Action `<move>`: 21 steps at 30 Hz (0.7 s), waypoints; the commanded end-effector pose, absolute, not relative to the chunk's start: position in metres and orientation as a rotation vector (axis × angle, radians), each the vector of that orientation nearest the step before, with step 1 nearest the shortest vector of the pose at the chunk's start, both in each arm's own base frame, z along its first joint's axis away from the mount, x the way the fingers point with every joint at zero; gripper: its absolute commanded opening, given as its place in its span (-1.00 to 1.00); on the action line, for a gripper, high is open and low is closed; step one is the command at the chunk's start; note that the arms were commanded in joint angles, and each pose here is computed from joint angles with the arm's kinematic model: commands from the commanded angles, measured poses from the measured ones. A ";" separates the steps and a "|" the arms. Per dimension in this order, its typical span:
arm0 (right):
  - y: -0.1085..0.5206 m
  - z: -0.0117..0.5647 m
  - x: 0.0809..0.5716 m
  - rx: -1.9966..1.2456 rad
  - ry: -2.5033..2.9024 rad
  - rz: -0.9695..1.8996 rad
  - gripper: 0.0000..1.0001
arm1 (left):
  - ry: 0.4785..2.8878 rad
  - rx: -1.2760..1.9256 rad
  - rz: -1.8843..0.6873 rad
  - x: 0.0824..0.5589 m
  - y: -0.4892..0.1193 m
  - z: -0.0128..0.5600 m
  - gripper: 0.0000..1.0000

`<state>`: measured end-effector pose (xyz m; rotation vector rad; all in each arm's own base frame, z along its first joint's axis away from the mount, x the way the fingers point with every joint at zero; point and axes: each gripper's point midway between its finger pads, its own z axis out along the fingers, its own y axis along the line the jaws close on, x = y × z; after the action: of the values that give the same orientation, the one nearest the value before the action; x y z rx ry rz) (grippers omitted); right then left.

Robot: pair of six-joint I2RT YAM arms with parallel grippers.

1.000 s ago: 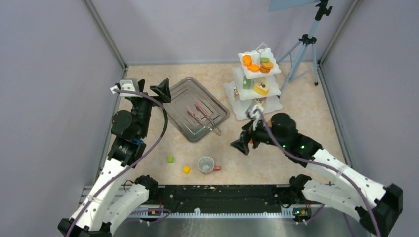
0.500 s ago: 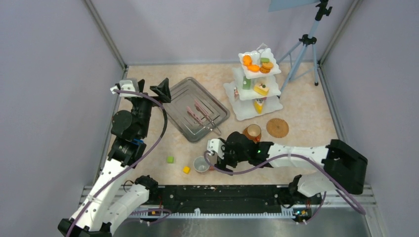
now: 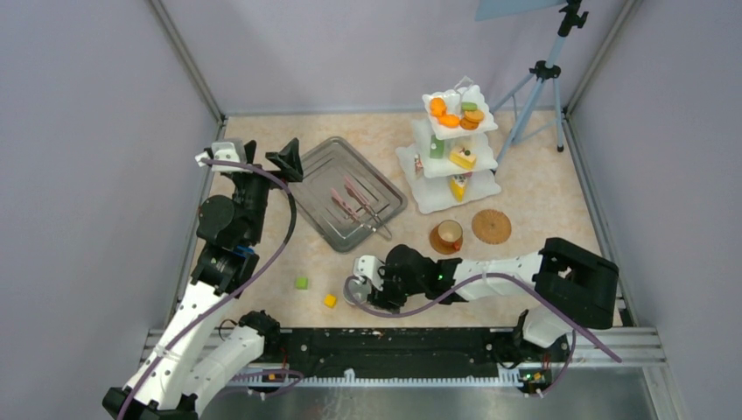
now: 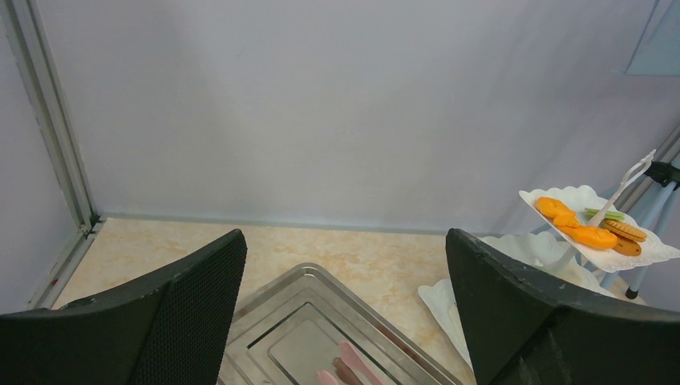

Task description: Serve the afternoon tea

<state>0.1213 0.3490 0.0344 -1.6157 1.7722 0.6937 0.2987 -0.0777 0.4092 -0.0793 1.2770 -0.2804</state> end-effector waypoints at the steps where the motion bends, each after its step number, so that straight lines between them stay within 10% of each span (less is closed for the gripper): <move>1: 0.388 0.063 0.124 -1.499 1.694 0.762 0.07 | 1.225 -0.094 -0.293 0.292 -0.074 0.428 0.97; 12: 0.360 0.135 0.143 -1.342 1.558 0.656 -0.96 | 1.225 -0.090 -0.299 0.292 -0.076 0.429 0.97; 21: 0.212 0.219 0.201 -0.870 1.587 0.256 -1.00 | 1.227 -0.087 -0.306 0.292 -0.077 0.428 0.97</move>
<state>0.1713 0.2900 0.1899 -1.1209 1.5723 0.5053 0.2988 -0.0779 0.4092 -0.0789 1.2770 -0.2812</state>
